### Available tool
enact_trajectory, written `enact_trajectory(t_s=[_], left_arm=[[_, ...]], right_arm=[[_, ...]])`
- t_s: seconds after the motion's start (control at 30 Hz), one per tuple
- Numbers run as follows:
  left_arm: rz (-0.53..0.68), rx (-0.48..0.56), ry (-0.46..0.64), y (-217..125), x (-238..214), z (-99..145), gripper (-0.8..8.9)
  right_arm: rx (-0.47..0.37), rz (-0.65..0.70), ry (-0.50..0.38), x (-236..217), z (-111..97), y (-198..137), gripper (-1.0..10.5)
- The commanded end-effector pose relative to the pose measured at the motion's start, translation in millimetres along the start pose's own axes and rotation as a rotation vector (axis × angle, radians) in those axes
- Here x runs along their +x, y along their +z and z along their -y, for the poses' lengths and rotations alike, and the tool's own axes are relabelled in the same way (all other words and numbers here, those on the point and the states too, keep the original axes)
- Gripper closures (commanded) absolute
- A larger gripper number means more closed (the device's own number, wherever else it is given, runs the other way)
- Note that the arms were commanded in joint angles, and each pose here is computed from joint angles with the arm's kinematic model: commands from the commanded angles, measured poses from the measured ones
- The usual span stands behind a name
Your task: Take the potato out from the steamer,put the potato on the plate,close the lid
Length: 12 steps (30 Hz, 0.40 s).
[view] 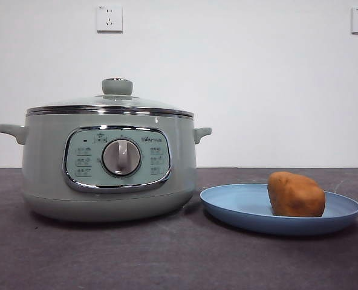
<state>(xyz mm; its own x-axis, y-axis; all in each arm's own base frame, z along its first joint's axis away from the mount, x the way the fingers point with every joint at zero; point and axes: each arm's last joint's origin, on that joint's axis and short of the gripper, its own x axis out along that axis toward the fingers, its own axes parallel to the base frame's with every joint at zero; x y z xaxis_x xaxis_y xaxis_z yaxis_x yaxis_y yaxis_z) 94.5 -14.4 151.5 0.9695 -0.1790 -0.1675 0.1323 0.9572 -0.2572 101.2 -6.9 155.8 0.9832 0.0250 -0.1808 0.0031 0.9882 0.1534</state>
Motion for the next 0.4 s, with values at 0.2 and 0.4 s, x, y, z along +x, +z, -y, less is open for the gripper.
enact_trajectory(t_s=[0.2,0.4], left_arm=[[-0.004,-0.007,0.004,-3.6,1.3,-1.3,8.17],[-0.004,-0.007,0.004,-3.6,1.3,-1.3,8.17]], right_arm=[[0.012,0.011,-0.030,-4.1,1.6,-8.5,9.5],[0.012,0.017,-0.027,-4.2,1.4,-7.9,9.5]])
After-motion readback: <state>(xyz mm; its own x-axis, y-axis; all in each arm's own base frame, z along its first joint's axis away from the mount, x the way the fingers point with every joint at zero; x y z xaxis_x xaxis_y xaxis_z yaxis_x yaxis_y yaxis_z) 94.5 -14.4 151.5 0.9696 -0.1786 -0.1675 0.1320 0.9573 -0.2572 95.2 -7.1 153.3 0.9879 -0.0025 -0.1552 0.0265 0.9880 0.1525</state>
